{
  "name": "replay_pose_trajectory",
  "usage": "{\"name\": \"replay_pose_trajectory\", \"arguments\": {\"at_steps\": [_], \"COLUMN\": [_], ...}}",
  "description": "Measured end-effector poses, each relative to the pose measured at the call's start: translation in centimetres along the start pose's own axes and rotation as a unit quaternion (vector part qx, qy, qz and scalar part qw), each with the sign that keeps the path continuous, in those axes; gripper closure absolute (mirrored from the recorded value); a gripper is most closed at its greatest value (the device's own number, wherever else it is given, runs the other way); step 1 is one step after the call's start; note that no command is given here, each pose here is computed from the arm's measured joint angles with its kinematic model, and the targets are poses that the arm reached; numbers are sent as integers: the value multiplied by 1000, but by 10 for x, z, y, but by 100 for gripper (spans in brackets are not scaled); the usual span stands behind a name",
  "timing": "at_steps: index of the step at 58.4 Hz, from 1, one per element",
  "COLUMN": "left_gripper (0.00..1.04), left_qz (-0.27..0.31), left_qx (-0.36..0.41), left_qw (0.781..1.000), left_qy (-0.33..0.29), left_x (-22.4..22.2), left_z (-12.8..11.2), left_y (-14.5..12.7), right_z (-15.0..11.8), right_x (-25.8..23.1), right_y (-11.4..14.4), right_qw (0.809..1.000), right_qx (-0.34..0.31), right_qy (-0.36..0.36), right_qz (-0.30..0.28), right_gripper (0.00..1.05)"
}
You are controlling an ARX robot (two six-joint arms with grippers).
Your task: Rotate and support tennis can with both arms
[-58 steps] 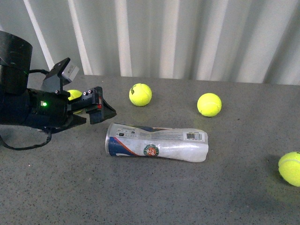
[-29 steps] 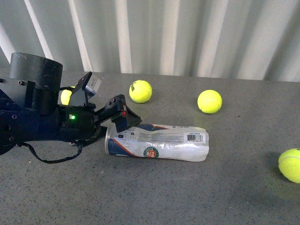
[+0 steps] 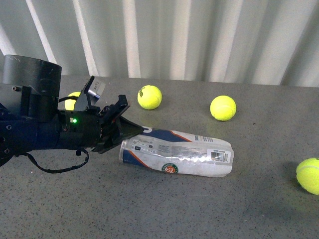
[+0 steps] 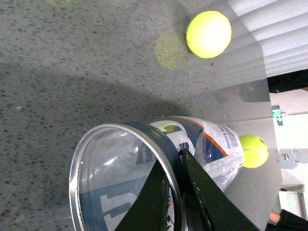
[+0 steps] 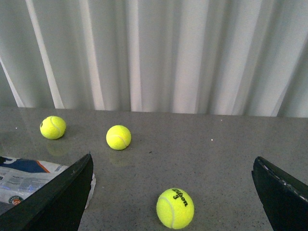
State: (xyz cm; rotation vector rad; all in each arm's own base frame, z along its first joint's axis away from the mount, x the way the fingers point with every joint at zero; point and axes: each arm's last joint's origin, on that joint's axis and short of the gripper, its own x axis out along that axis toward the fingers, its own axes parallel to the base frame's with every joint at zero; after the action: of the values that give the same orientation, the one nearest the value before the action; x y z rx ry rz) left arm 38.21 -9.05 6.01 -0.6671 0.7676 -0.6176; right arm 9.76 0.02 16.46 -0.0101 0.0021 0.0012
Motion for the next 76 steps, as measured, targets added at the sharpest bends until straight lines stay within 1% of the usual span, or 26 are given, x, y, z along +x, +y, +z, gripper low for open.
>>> {"name": "replay_pose_trajectory", "arguments": {"at_steps": [7, 12, 15, 16, 22, 25, 26, 29, 33, 34, 35, 37, 41, 42, 43, 44, 45, 46, 50, 54, 59, 69, 76], "left_gripper": [100, 101, 101, 101, 101, 101, 101, 101, 101, 101, 101, 101, 101, 101, 101, 101, 101, 101, 101, 101, 101, 101, 101], "left_qz": [-14, -36, -46, -47, -41, -22, -18, 7, 31, 40, 44, 62, 76, 74, 72, 69, 68, 63, 50, 40, 29, 15, 15], "left_qx": [12, 61, 99, 102, 203, 275, 287, 347, 411, 438, 448, 482, 536, 555, 557, 573, 575, 589, 614, 628, 638, 644, 647], "left_qw": [1000, 997, 993, 992, 977, 961, 957, 937, 909, 895, 889, 867, 825, 809, 806, 791, 788, 774, 746, 731, 721, 707, 703], "left_qy": [11, 42, 51, 52, 40, 34, 34, 40, 64, 76, 83, 112, 162, 179, 187, 202, 209, 223, 254, 265, 270, 290, 296], "left_x": [-8, -25, -40, -42, -74, -92, -94, -108, -117, -118, -119, -119, -115, -113, -111, -109, -107, -104, -91, -79, -64, -37, -24], "left_z": [6, 16, 29, 31, 71, 93, 96, 113, 121, 122, 122, 120, 114, 111, 110, 107, 106, 103, 96, 92, 87, 74, 71], "left_y": [-12, -31, -45, -48, -83, -107, -111, -132, -150, -154, -156, -164, -170, -171, -172, -173, -174, -174, -177, -179, -183, -183, -180], "right_z": [0, 0, 0, 0, 0, 0, 0, 0, 0, 0, 0, 0, 0, 0, 0, 0, 0, 0, 0, 0, 0, 0, 0], "right_x": [0, 0, 0, 0, 0, 0, 0, 0, 0, 0, 0, 0, 0, 0, 0, 0, 0, 0, 0, 0, 0, 0, 0], "right_y": [0, 0, 0, 0, 0, 0, 0, 0, 0, 0, 0, 0, 0, 0, 0, 0, 0, 0, 0, 0, 0, 0, 0], "right_qw": [1000, 1000, 1000, 1000, 1000, 1000, 1000, 1000, 1000, 1000, 1000, 1000, 1000, 1000, 1000, 1000, 1000, 1000, 1000, 1000, 1000, 1000, 1000], "right_qx": [0, 0, 0, 0, 0, 0, 0, 0, 0, 0, 0, 0, 0, 0, 0, 0, 0, 0, 0, 0, 0, 0, 0], "right_qy": [0, 0, 0, 0, 0, 0, 0, 0, 0, 0, 0, 0, 0, 0, 0, 0, 0, 0, 0, 0, 0, 0, 0], "right_qz": [0, 0, 0, 0, 0, 0, 0, 0, 0, 0, 0, 0, 0, 0, 0, 0, 0, 0, 0, 0, 0, 0, 0], "right_gripper": [7, 7, 7, 7, 7, 7, 7, 7, 7, 7, 7, 7, 7, 7, 7, 7, 7, 7, 7, 7, 7, 7, 7]}}
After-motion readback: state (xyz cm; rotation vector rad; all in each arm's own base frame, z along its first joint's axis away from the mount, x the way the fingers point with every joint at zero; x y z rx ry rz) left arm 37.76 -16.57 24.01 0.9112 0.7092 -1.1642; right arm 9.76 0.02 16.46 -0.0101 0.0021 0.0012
